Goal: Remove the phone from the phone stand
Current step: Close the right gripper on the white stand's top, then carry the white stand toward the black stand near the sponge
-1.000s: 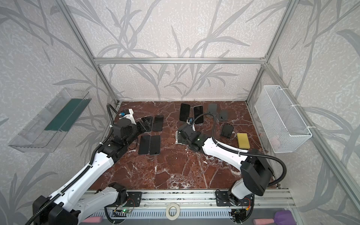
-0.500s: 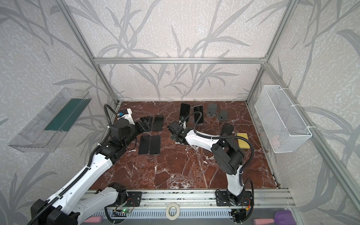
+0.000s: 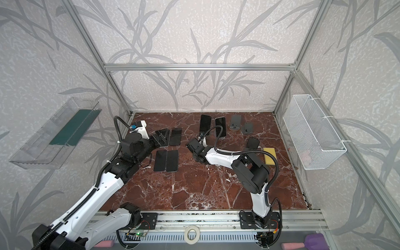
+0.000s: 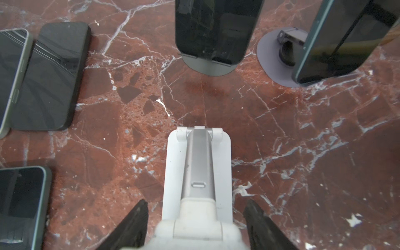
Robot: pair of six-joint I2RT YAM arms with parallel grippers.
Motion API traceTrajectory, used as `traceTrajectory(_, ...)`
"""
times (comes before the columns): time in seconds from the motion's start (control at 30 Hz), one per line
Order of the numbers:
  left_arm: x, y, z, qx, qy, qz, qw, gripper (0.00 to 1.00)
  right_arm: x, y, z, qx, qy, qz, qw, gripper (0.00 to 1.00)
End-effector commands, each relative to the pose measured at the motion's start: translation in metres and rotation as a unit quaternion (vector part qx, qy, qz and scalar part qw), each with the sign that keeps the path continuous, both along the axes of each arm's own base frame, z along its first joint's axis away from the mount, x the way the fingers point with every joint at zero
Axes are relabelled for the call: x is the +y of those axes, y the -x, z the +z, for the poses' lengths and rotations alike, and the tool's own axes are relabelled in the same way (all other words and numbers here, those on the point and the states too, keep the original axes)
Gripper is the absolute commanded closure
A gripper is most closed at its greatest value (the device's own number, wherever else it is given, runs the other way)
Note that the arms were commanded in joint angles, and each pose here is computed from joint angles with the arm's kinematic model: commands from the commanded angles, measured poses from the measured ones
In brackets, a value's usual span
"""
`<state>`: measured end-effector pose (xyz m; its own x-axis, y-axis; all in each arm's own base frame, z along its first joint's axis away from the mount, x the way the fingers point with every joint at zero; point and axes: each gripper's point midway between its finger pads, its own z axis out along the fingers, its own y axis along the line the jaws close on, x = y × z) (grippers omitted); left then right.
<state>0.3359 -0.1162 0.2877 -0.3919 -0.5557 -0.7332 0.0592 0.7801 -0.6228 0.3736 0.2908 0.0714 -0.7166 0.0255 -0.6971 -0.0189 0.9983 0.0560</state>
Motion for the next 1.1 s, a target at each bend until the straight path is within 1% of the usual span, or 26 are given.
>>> traceTrajectory(0.0,0.002,0.002,0.006,-0.008,0.011,0.001,1.0,0.15,-0.019,-0.001,0.038,-0.05,0.011,0.0,0.999,0.47)
traceTrajectory(0.13,0.001,0.001,0.003,-0.004,0.01,0.001,1.0,0.15,-0.055,0.005,0.055,-0.056,0.008,-0.006,0.998,0.45)
traceTrajectory(0.23,-0.001,0.0,0.003,-0.002,0.014,-0.004,1.0,0.15,-0.094,0.006,0.067,-0.063,0.005,-0.024,0.998,0.45)
traceTrajectory(0.4,-0.005,0.001,0.002,0.001,0.022,-0.011,1.0,0.15,-0.164,-0.015,0.076,-0.06,0.0,-0.082,0.995,0.45)
traceTrajectory(0.53,-0.004,0.0,0.001,0.002,0.02,-0.008,1.0,0.15,-0.199,-0.035,0.069,-0.046,-0.019,-0.118,0.992,0.46)
traceTrajectory(0.6,-0.003,0.0,0.0,0.002,0.017,-0.006,1.0,0.15,-0.208,-0.045,0.062,-0.046,-0.018,-0.128,0.991,0.45)
traceTrajectory(0.63,-0.003,0.0,0.0,0.002,0.017,-0.006,1.0,0.15,-0.208,-0.049,0.06,-0.047,-0.022,-0.123,0.991,0.45)
traceTrajectory(0.73,-0.003,-0.001,-0.002,0.006,0.015,-0.007,1.0,0.15,-0.216,-0.06,0.052,-0.045,-0.007,-0.13,0.99,0.45)
traceTrajectory(0.77,-0.005,-0.002,-0.004,0.009,0.017,-0.009,1.0,0.15,-0.219,-0.065,0.049,-0.044,-0.012,-0.132,0.99,0.45)
traceTrajectory(0.8,-0.007,-0.002,-0.004,0.01,0.021,-0.013,1.0,0.15,-0.222,-0.071,0.047,-0.039,-0.018,-0.135,0.99,0.46)
traceTrajectory(0.87,-0.009,-0.003,-0.006,0.014,0.024,-0.019,0.999,0.15,-0.227,-0.082,0.048,-0.033,-0.005,-0.142,0.989,0.46)
traceTrajectory(0.9,-0.01,-0.003,-0.007,0.016,0.024,-0.02,0.999,0.15,-0.228,-0.086,0.04,-0.021,-0.002,-0.144,0.989,0.46)
traceTrajectory(1.0,-0.008,-0.003,-0.007,0.015,0.021,-0.015,1.0,0.15,-0.235,-0.089,0.026,0.004,0.006,-0.154,0.988,0.46)
traceTrajectory(1.07,-0.006,-0.002,-0.006,0.012,0.02,-0.012,1.0,0.15,-0.239,-0.086,0.023,0.003,0.012,-0.157,0.988,0.45)
